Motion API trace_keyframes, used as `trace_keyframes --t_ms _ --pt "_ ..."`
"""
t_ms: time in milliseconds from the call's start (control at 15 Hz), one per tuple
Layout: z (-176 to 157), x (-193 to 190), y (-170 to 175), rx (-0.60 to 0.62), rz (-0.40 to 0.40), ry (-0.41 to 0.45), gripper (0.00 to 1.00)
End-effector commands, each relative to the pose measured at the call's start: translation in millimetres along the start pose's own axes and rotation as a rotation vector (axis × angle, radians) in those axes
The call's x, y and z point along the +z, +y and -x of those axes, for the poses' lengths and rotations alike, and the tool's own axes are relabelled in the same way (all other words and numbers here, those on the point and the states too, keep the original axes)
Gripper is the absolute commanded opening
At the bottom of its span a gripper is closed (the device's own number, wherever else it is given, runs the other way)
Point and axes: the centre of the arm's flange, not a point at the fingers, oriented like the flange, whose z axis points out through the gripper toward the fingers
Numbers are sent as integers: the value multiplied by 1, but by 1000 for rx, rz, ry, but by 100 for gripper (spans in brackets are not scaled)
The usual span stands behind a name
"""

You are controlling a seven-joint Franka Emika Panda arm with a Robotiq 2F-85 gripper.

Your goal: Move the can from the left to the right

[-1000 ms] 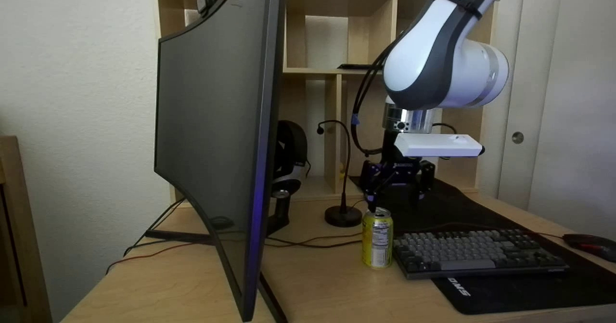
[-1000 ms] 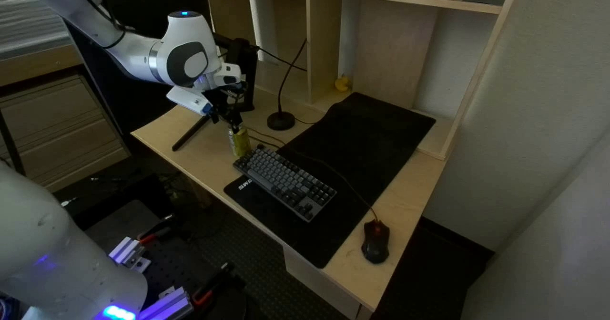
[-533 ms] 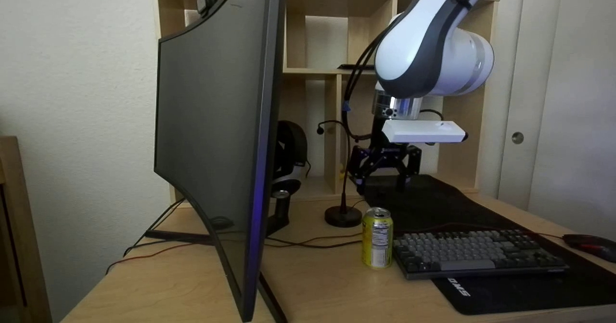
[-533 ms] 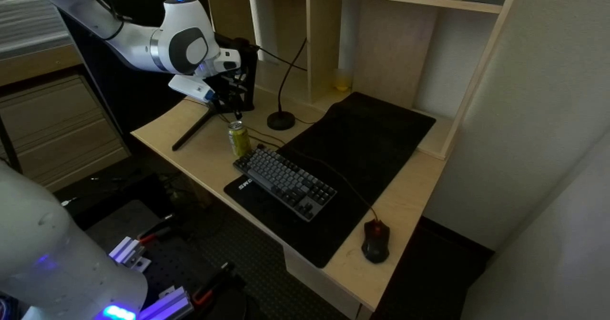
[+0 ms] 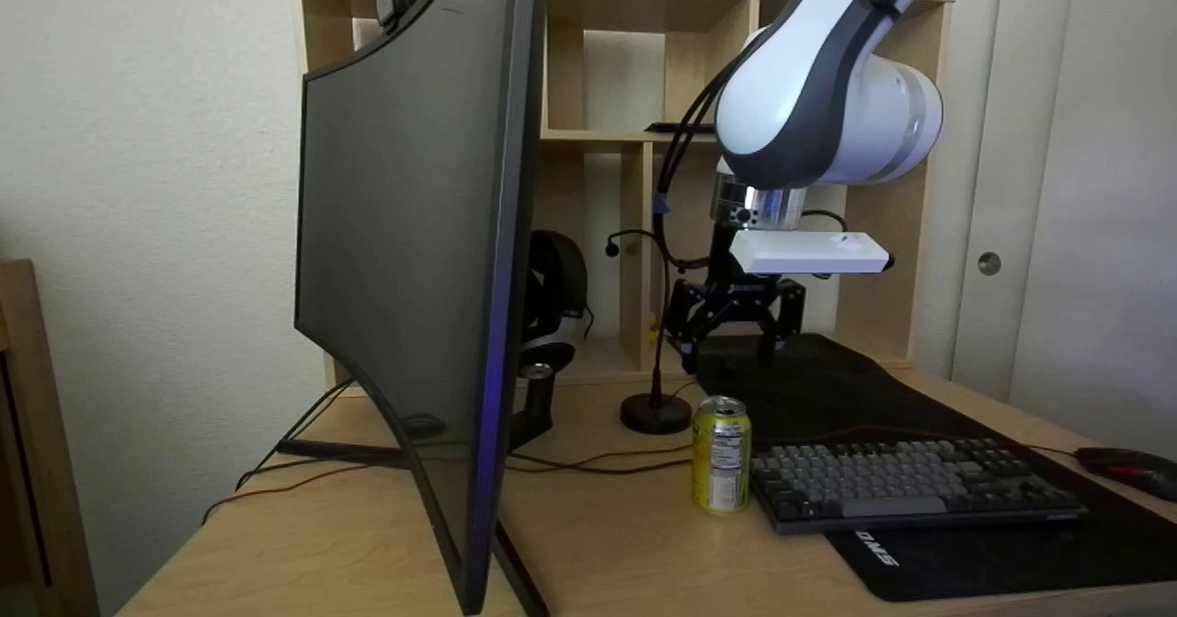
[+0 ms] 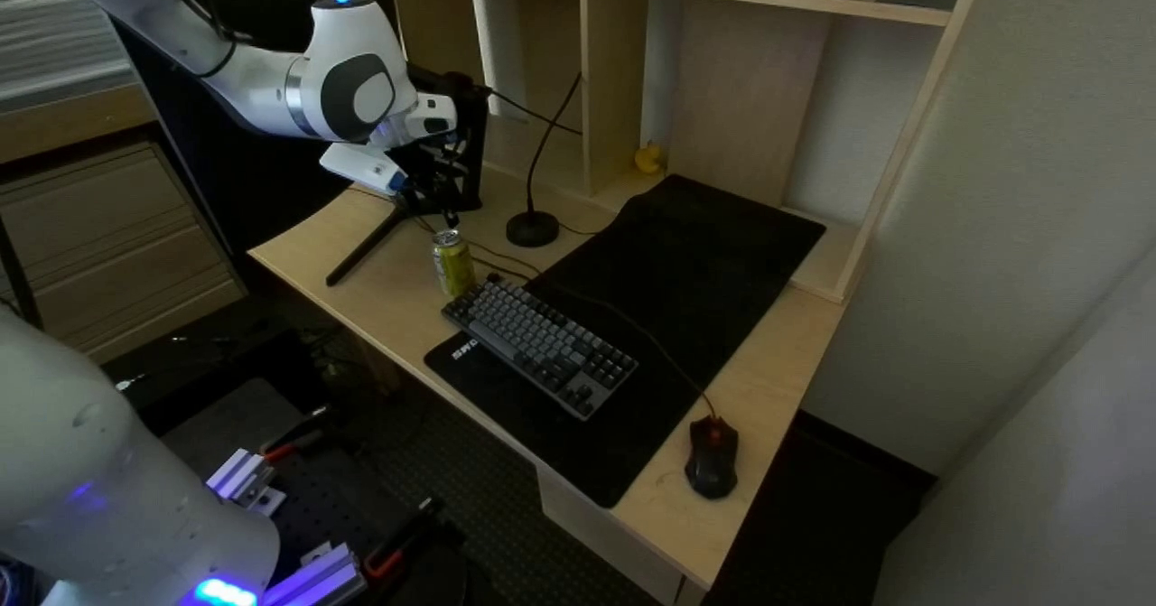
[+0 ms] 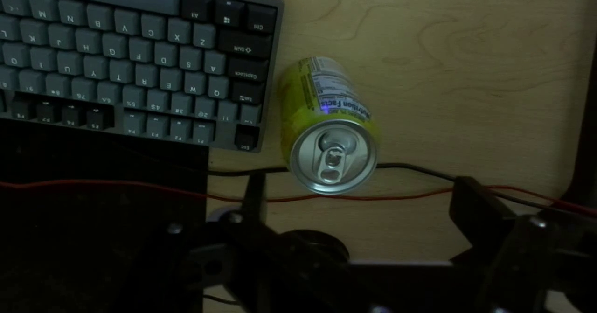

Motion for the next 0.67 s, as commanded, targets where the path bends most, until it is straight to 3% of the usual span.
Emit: trace_keyframes --t_ms 0,333,600 --pt "0 0 0 0 0 0 100" --pt "20 48 1 -2 99 -6 100" --pt "18 39 2 3 89 -23 100"
